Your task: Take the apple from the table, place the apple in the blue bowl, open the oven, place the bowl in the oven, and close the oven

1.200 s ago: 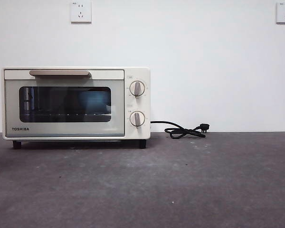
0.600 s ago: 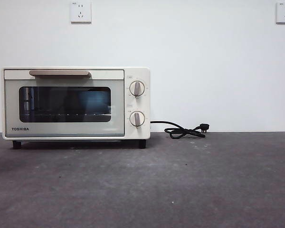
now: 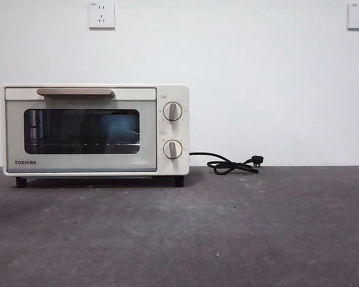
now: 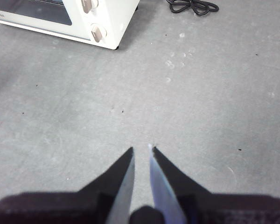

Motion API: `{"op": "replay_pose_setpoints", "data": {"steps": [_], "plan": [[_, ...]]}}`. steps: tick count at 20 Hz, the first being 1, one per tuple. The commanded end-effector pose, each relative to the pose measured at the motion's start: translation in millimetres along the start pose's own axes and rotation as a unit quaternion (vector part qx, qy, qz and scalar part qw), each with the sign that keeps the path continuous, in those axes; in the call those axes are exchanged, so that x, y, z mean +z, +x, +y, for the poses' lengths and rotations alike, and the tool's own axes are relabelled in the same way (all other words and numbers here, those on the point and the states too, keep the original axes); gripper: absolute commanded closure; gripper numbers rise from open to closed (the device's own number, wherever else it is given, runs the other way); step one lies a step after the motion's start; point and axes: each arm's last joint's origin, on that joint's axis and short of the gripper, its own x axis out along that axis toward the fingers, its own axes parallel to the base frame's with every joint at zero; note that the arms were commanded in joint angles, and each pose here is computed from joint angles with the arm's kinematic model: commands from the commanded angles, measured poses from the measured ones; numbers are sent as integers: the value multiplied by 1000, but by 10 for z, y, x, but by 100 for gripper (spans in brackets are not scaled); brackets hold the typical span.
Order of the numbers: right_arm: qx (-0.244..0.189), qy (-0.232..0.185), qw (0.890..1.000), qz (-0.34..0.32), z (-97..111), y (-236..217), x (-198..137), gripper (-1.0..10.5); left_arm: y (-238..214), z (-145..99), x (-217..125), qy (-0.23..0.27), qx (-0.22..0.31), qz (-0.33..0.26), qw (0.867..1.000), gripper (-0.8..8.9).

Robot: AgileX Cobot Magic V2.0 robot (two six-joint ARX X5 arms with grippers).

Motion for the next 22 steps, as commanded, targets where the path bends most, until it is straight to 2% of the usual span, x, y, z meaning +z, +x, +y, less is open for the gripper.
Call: {"op": "replay_pose_setpoints", "data": {"steps": [1, 5, 8, 11, 13, 16, 18, 22], "plan": [[-1, 3, 1000, 3, 2, 27, -11, 884, 0, -77, -427, 11, 25, -10, 1000, 817], [-1, 3, 1000, 3, 2, 27, -11, 884, -23, -173, -903, -1, 68, 18, 998, 817], [-1, 3, 1000, 3, 2, 27, -11, 884, -22, -191, -1093, -11, 90, 39, 995, 817], [-1, 3, 1000, 3, 2, 27, -11, 884, -27, -196, -1171, -17, 103, 57, 993, 817], [-1, 3, 1000, 3, 2, 27, -11, 884, -32, -180, -1205, -24, 139, 71, 987, 817], [-1, 3, 1000, 3, 2, 27, -11, 884, -36, -165, -1353, -63, 202, 91, 973, 817], [-1, 3, 1000, 3, 2, 27, -11, 884, -46, -170, -1402, -70, 211, 115, 968, 818], [-1, 3, 1000, 3, 2, 27, -11, 884, -51, -177, -1426, -72, 208, 128, 967, 817]]}}
